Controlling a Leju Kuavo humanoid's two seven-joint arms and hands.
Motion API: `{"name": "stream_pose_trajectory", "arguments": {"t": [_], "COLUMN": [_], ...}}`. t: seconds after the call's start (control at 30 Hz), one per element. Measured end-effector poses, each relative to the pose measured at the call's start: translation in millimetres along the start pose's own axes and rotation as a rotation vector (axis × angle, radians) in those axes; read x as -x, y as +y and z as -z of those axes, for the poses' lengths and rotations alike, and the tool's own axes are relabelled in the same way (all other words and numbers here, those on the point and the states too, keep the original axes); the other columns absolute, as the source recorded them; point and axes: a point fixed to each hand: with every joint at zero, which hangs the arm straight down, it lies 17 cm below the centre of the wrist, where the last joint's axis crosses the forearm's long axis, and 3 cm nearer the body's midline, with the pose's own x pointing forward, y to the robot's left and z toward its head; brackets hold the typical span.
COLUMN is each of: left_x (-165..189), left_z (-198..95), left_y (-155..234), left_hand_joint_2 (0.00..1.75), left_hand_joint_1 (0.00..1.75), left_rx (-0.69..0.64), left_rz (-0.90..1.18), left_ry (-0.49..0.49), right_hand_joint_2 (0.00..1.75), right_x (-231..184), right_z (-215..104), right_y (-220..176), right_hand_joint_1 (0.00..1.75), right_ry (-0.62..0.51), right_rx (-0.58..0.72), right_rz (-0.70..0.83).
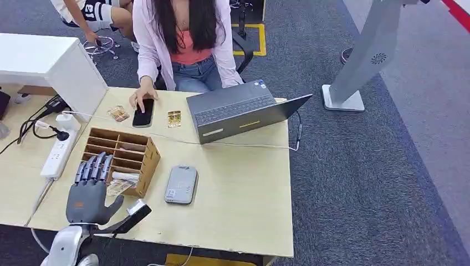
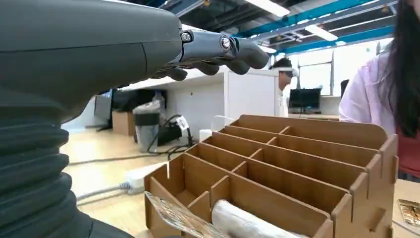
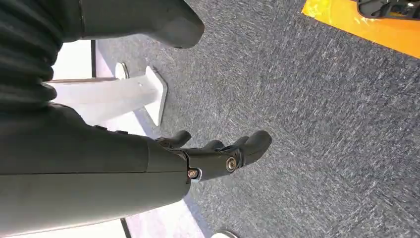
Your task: Pass the card to the sensor for recognition and then transmit it.
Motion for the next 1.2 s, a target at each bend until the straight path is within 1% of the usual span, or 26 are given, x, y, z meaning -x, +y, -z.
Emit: {"name": "stream_pose_trajectory", "arguments": {"t": [0.3, 0.5, 0.67, 1.2], "left_x": [8, 21, 25, 25], "left_z": [0, 1, 2, 0], "left_y": [-4, -3, -2, -5], "left_hand_joint_2": [1.75, 1.75, 1.75, 1.75], "left_hand_joint_1": [0.00, 0.00, 0.00, 0.00], "left_rx": [0.009, 0.009, 0.007, 0.012], "left_rz": [0.005, 0.003, 0.000, -0.010], "left_ry": [0.018, 0.054, 0.066, 0.072], "right_hand_joint_2": [1.75, 1.75, 1.75, 1.75], "right_x": [0, 0, 0, 1], "right_z": [0, 0, 0, 0], "right_y": [0, 1, 1, 1], "right_hand_joint_1": [0.00, 0.00, 0.00, 0.00], "right_ry": [0.000, 0.000, 0.001, 0.003], "right_rx": [0.000, -0.005, -0.007, -0.008], "right_rz": [-0.004, -0.008, -0.011, -0.018]}}
